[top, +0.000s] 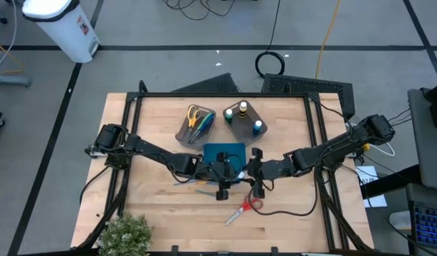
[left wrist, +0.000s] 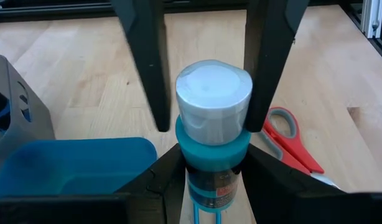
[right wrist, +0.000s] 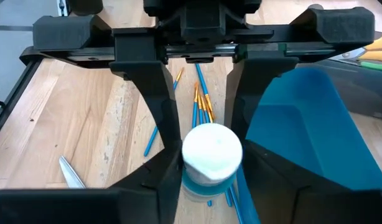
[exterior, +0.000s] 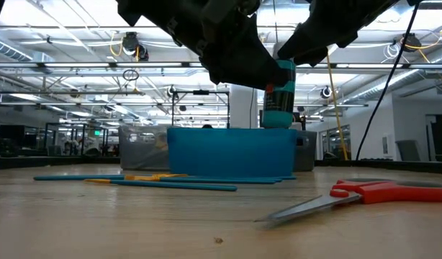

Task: Pick & Place Paint Supplies
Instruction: Put the light blue paint bottle into the right black bin

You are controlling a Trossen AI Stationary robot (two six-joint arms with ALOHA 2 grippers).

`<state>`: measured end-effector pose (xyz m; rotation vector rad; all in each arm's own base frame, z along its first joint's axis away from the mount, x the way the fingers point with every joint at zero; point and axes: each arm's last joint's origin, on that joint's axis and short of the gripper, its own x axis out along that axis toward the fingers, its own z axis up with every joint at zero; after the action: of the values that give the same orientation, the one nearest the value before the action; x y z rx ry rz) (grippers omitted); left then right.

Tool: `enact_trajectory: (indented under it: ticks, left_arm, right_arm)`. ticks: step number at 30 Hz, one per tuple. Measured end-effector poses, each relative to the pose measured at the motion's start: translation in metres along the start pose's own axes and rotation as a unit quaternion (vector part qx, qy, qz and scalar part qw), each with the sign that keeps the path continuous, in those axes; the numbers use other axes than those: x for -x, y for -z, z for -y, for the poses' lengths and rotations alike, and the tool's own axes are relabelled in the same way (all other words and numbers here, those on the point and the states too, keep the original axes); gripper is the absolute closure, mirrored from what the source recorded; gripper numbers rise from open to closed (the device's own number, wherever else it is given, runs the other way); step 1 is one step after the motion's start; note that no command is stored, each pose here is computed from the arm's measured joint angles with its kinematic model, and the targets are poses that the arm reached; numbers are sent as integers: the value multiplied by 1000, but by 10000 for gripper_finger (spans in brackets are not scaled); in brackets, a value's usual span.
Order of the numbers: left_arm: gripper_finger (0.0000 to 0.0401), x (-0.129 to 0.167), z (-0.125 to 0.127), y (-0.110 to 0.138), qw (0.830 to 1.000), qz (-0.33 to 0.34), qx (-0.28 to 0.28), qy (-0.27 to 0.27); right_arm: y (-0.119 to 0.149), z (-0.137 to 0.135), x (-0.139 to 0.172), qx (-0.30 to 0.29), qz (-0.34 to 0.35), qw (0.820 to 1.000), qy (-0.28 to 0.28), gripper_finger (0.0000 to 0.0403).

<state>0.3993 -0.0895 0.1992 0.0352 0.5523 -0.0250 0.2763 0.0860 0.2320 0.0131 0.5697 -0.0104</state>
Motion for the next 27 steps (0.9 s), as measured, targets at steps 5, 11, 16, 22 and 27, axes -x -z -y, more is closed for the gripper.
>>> enact_trajectory:
  ticks: [5,11,16,22,27]
  left_arm:
    - [253,0,0,0,1000,-1,16,0]
    - [196,1,2,2,996,-13,83,4]
    - [118,7,3,-4,999,-3,49,9]
    - [59,32,-2,-23,998,24,49,13]
    - [35,62,-5,-41,996,45,71,30]
  right_arm:
    - [0,0,0,-1,0,1000,-2,296]
    - [0,0,0,1,-1,1000,-1,298]
    - [0,0,0,1,1,1000,2,288]
    - [1,0,0,1,-2,1000,4,298]
    - [-1,1,3,1,0,1000,3,298]
